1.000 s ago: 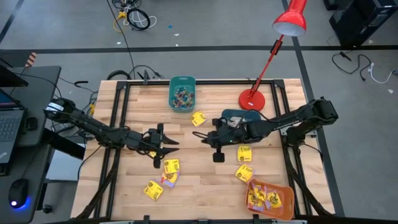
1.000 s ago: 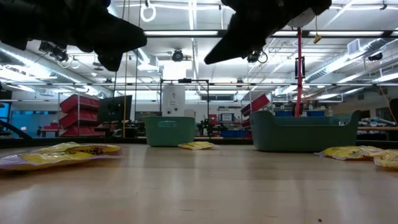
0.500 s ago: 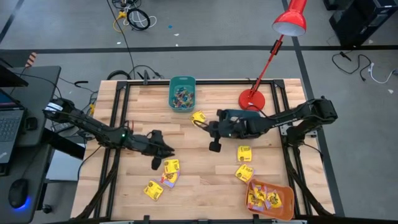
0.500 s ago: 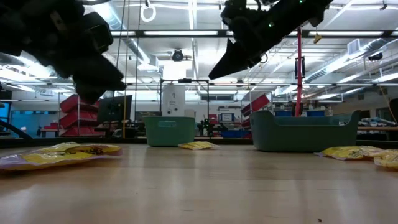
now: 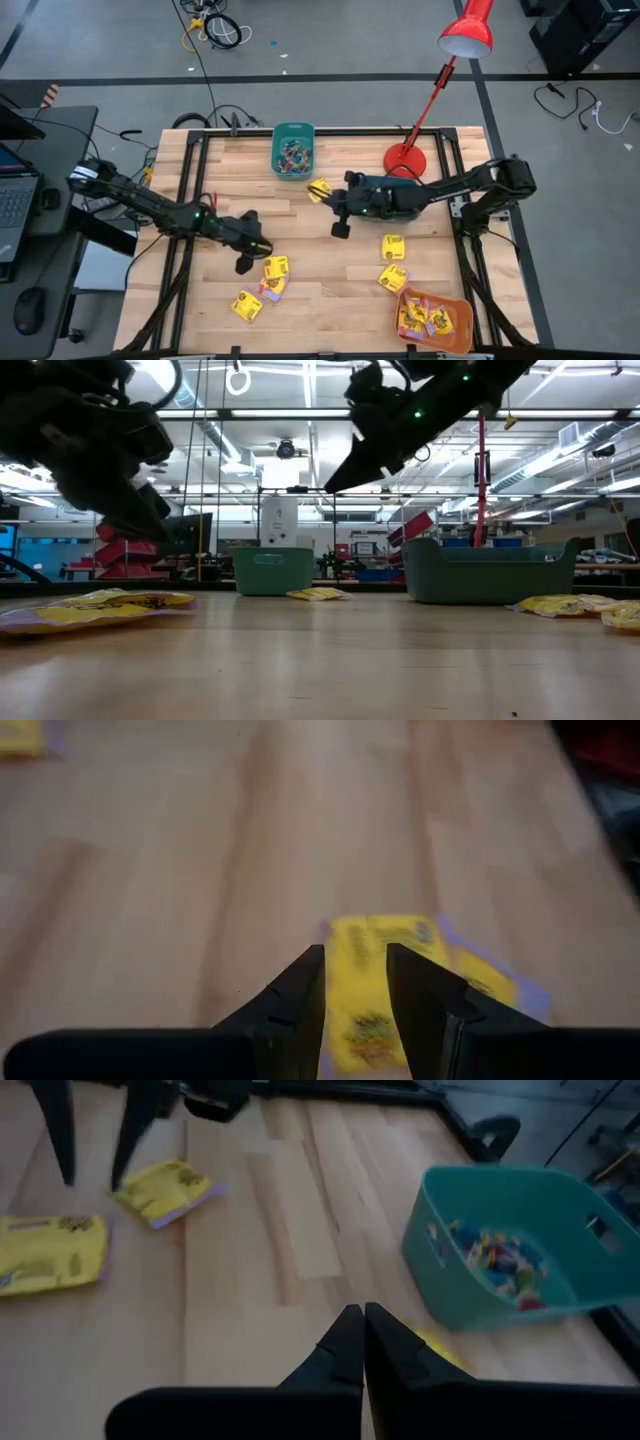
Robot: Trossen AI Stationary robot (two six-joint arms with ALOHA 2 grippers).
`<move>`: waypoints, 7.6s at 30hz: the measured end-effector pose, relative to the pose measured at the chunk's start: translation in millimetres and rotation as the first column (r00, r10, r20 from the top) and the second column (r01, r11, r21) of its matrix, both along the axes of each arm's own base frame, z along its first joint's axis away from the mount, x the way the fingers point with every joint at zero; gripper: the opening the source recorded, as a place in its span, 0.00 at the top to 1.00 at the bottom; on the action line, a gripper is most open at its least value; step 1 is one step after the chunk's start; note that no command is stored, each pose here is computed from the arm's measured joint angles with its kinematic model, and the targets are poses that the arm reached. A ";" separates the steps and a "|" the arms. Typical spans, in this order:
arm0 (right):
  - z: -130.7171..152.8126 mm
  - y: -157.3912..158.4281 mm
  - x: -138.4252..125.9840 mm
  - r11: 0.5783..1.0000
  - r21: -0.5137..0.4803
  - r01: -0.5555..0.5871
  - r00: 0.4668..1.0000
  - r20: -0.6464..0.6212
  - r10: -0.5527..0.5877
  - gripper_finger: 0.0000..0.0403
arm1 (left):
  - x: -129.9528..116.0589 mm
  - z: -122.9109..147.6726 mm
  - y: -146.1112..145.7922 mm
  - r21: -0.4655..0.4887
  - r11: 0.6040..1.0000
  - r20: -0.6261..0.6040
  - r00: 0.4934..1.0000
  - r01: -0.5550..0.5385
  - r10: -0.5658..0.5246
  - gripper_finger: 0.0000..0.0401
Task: Sort candy
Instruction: Put the yellow candy bag into the orange bin
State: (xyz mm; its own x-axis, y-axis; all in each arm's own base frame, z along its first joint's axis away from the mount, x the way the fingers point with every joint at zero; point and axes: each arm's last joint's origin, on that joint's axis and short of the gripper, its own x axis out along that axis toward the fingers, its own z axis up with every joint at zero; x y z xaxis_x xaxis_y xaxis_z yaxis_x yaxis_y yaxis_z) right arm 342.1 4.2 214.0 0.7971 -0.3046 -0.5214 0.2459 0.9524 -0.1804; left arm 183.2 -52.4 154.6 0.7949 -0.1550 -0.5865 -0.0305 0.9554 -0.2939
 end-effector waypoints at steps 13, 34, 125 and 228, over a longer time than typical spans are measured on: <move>13.2 -28.4 57.5 0.997 -0.065 0.030 0.992 -0.121 -0.037 0.98 | 3.8 1.1 15.4 0.125 0.983 0.041 0.990 -0.138 0.134 0.72; -36.5 -45.6 74.4 0.992 -0.051 0.118 0.914 -0.386 -0.129 0.62 | -8.4 -12.4 18.8 0.215 0.971 -0.134 0.982 -0.104 0.135 0.72; -54.7 -6.5 85.8 0.990 0.115 -0.087 0.931 -0.344 0.122 1.00 | 8.0 10.1 21.0 0.539 0.836 0.140 0.990 -0.103 0.032 0.67; -69.1 -5.3 102.2 0.868 0.453 -0.203 0.978 0.055 0.201 1.00 | 34.3 -31.5 11.5 0.590 0.807 0.067 0.998 -0.023 -0.021 0.67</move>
State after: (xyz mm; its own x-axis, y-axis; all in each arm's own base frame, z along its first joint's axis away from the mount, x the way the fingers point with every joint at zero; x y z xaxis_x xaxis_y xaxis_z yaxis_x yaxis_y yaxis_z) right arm 444.3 -1.1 145.0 0.8191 0.1325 -0.5581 0.0390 0.9578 0.2847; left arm 217.5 -40.9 123.1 0.8357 0.2042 -0.5099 -0.0324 0.9450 0.3254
